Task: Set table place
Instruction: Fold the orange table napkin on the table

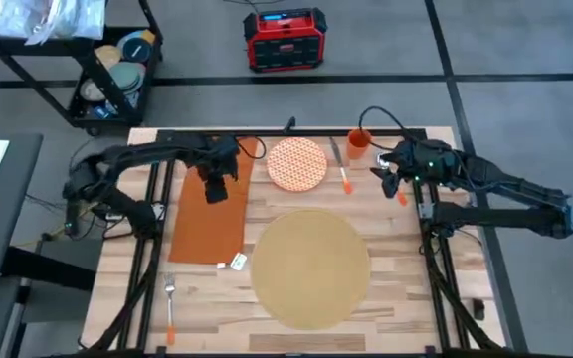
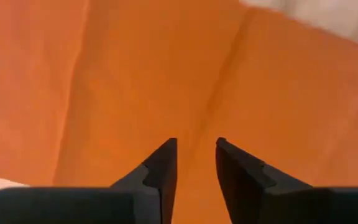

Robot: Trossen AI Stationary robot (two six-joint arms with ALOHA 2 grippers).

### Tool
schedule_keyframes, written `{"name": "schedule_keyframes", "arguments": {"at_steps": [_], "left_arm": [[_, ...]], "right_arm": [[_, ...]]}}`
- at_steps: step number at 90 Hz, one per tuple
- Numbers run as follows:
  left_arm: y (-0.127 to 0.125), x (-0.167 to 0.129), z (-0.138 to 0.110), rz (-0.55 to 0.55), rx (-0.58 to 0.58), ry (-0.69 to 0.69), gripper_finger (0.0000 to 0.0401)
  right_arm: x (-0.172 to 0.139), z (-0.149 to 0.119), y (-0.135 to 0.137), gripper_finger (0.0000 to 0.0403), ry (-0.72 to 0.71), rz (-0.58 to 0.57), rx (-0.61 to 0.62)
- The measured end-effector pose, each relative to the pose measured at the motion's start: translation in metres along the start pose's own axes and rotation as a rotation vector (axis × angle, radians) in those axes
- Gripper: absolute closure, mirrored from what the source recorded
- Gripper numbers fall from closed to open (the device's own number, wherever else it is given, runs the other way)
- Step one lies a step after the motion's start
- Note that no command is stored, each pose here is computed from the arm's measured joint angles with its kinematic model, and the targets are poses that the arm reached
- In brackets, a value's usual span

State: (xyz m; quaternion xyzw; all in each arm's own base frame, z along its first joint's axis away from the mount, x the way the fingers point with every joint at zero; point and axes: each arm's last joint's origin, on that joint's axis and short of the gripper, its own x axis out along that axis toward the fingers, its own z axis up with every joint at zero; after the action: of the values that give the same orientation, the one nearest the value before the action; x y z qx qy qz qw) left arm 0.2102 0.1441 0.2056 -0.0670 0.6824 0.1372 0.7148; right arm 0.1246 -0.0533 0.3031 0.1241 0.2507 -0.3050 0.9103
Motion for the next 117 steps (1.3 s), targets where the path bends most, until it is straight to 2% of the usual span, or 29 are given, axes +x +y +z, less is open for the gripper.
{"name": "schedule_keyframes", "arguments": {"at_steps": [14, 37, 56, 79, 96, 106, 117], "left_arm": [[0.019, 0.000, -0.004, 0.022, 0.003, -0.035, 0.0308], [0.049, -0.019, -0.010, 0.132, 0.028, -0.213, 0.0308], [0.067, -0.002, -0.012, 0.077, 0.021, -0.198, 0.0308], [0.070, 0.014, -0.005, -0.023, 0.086, -0.226, 0.0308], [0.071, 0.034, -0.001, -0.073, 0.112, -0.171, 0.0308], [0.072, 0.038, 0.001, -0.071, 0.104, -0.166, 0.0308], [0.075, 0.035, 0.003, -0.015, 0.103, -0.183, 0.0308]], "right_arm": [[0.000, 0.000, -0.001, 0.0168, 0.002, -0.001, 0.007], [0.000, 0.000, -0.001, 0.0168, 0.003, 0.002, 0.006], [0.001, 0.000, -0.001, 0.0168, 0.003, 0.001, 0.015], [0.001, 0.000, -0.001, 0.0168, 0.003, 0.001, 0.049], [0.001, 0.000, -0.001, 0.0168, 0.003, 0.001, 0.065], [0.001, 0.000, -0.001, 0.0168, 0.003, 0.001, 0.068], [0.001, 0.000, -0.001, 0.0168, 0.003, 0.002, 0.085]]}}
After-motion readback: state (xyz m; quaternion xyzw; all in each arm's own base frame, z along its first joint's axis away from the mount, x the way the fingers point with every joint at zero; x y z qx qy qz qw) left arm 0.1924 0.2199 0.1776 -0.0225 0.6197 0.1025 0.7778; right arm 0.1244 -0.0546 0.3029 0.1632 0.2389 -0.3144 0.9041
